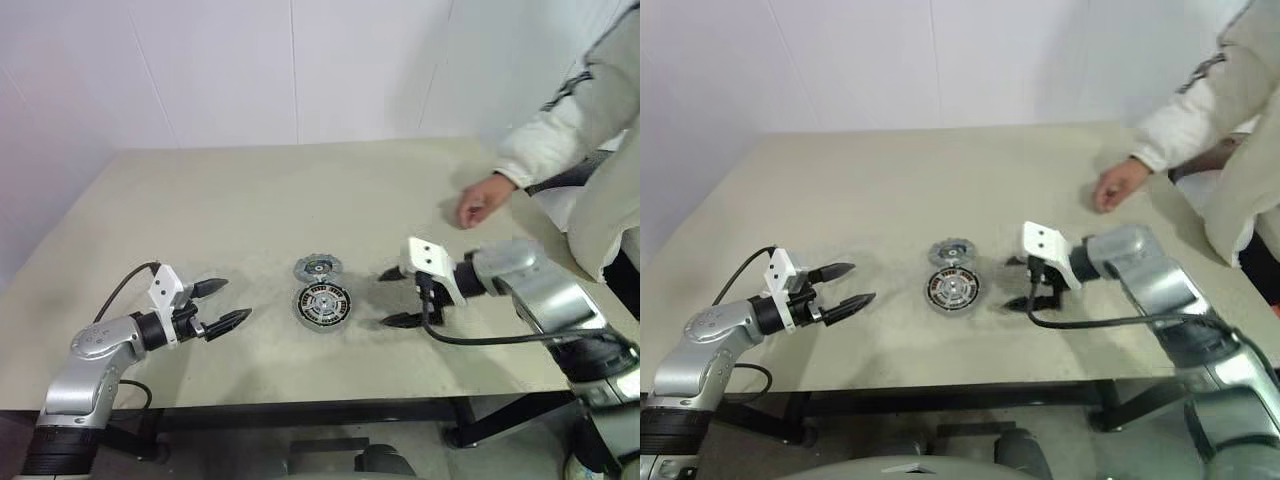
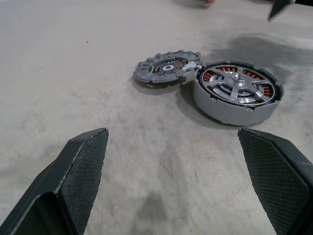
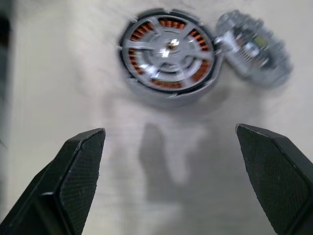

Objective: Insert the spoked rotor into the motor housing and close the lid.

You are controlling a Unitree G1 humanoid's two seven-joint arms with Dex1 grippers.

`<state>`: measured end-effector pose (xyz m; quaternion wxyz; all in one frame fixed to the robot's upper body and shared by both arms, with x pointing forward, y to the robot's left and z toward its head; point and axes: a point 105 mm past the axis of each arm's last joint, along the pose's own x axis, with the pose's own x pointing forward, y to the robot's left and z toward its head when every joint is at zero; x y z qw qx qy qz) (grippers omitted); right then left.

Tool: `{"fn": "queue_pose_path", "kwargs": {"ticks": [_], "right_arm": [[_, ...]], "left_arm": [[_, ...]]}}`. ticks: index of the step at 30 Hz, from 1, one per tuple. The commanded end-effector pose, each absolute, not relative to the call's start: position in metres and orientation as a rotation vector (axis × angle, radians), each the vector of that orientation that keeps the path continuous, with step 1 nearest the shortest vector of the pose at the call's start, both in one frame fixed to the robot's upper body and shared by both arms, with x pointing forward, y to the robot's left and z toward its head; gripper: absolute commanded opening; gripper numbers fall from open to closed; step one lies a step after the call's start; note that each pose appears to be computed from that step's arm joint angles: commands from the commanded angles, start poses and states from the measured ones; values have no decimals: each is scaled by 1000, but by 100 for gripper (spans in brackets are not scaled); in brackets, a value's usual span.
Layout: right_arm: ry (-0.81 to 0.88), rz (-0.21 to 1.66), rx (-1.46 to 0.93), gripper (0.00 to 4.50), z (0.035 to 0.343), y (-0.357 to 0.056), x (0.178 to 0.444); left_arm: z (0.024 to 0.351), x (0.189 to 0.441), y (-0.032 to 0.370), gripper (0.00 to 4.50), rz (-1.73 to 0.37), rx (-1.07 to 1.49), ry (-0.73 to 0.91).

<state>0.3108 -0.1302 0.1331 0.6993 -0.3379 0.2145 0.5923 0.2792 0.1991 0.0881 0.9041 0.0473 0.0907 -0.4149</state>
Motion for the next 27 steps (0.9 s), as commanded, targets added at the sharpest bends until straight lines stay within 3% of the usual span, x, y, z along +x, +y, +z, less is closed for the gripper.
{"fn": "queue_pose_path", "kwargs": {"ticks": [1,10,24,27], "right_arm": [[425,1415,-975,449,140,-113,314],[315,1672,-1332,449,126,-85,308],[303,1747,-1446,449,106,-82,318],[319,1749,-1446,388,101,-81,319]], "left_arm": [[96,278,196,450,-878,122,150],[96,276,193,450,-866,135,132],[95,274,192,450,-848,124,126],[95,274,192,450,-845,125,125]]}}
